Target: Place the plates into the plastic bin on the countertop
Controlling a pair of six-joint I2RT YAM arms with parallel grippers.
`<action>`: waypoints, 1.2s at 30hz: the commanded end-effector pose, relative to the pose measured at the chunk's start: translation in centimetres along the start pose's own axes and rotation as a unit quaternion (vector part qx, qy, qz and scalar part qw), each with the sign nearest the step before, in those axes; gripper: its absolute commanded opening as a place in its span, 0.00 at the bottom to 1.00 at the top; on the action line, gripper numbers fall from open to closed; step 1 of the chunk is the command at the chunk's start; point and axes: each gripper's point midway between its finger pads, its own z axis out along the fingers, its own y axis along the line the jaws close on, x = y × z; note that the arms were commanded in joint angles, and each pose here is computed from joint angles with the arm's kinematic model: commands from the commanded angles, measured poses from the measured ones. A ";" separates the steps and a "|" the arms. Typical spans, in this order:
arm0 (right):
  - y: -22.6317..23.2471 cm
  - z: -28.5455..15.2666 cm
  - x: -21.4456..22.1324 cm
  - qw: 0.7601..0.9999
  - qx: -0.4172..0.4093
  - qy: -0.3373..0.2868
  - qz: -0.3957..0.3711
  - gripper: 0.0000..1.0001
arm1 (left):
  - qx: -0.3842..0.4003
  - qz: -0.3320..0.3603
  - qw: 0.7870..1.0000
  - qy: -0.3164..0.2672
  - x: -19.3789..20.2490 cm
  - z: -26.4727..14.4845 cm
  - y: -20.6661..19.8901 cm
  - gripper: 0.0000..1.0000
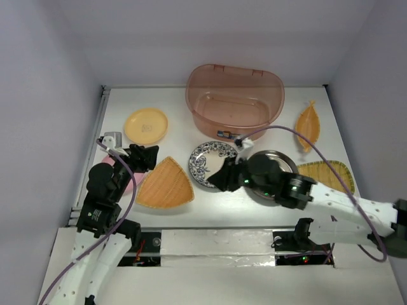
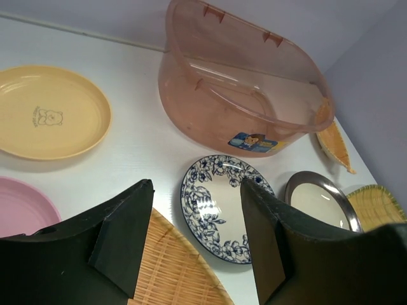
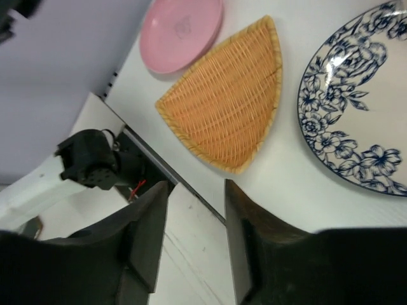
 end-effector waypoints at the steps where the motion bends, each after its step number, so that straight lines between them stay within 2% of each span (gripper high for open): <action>1: 0.4 2.5 -1.1 0.996 0.072 -0.045 -0.015 0.47 | 0.009 0.008 0.999 -0.033 -1.9 -0.8 -0.7 0.54; 3: 1.6 3.4 -0.5 0.997 0.057 -0.045 -0.004 0.56 | 0.004 0.009 0.999 -0.042 -2.3 -1.2 -0.5 0.54; 5: 2.0 4.2 0.1 0.998 0.041 -0.046 0.011 0.52 | 0.000 0.009 0.999 -0.048 -2.4 -1.5 -0.4 0.52; 6: 2.0 4.3 0.2 0.998 0.036 -0.048 0.021 0.32 | 0.002 0.010 0.999 -0.050 -2.5 -1.6 -0.5 0.51; 9: 2.0 4.5 0.4 0.997 0.029 -0.056 0.041 0.00 | 0.006 0.009 0.998 -0.054 -2.5 -1.7 -0.5 0.43; 10: 1.7 4.5 0.4 0.996 0.034 -0.061 0.047 0.00 | 0.007 0.008 0.998 -0.055 -2.6 -1.8 -0.6 0.38; 11: 1.7 4.6 0.4 0.996 0.031 -0.068 0.054 0.00 | 0.008 0.008 0.998 -0.056 -2.6 -1.8 -0.6 0.24; 13: 1.1 4.8 0.6 0.994 0.042 -0.073 0.075 0.00 | 0.003 0.008 0.998 -0.055 -2.5 -1.8 -0.4 0.05; 14: 0.8 4.9 0.8 0.993 0.046 -0.073 0.080 0.00 | -0.004 0.005 0.998 -0.056 -2.6 -1.8 -0.2 0.00; 17: -0.3 5.6 2.0 0.990 0.065 -0.066 0.104 0.00 | -0.009 0.004 0.999 -0.051 -2.4 -1.7 0.0 0.00; 20: -1.0 6.5 2.8 0.988 0.075 -0.063 0.123 0.15 | -0.011 0.002 0.999 -0.048 -2.2 -1.6 0.1 0.00; 21: -1.1 6.8 3.1 0.987 0.076 -0.060 0.127 0.32 | -0.011 0.002 0.999 -0.048 -2.2 -1.6 0.1 0.03; 22: -1.7 7.5 4.0 0.987 0.082 -0.045 0.128 0.40 | -0.011 0.001 0.999 -0.048 -2.2 -1.6 0.1 0.08; 23: -1.5 7.9 4.4 0.988 0.077 -0.039 0.131 0.46 | -0.009 0.001 0.999 -0.050 -2.3 -1.7 0.0 0.20; 24: -1.8 8.4 4.7 0.987 0.080 -0.034 0.135 0.55 | -0.008 0.001 0.999 -0.049 -2.3 -1.7 0.0 0.25; 26: -1.9 9.8 6.6 0.987 0.074 -0.006 0.142 0.58 | -0.004 0.002 0.999 -0.047 -2.1 -1.6 -0.2 0.34; 27: -2.1 10.2 6.8 0.986 0.074 -0.002 0.148 0.59 | -0.002 0.002 0.999 -0.047 -2.1 -1.6 -0.2 0.35; 32: -2.3 12.4 9.3 0.982 0.066 0.033 0.175 0.62 | 0.003 0.003 0.999 -0.046 -2.1 -1.6 -0.4 0.37; 33: -3.3 13.2 9.9 0.980 0.081 0.039 0.177 0.66 | 0.004 0.003 0.999 -0.047 -2.1 -1.7 -0.4 0.38; 36: -4.7 14.0 11.4 0.977 0.101 0.055 0.180 0.67 | 0.005 0.003 0.999 -0.049 -2.2 -1.8 -0.5 0.39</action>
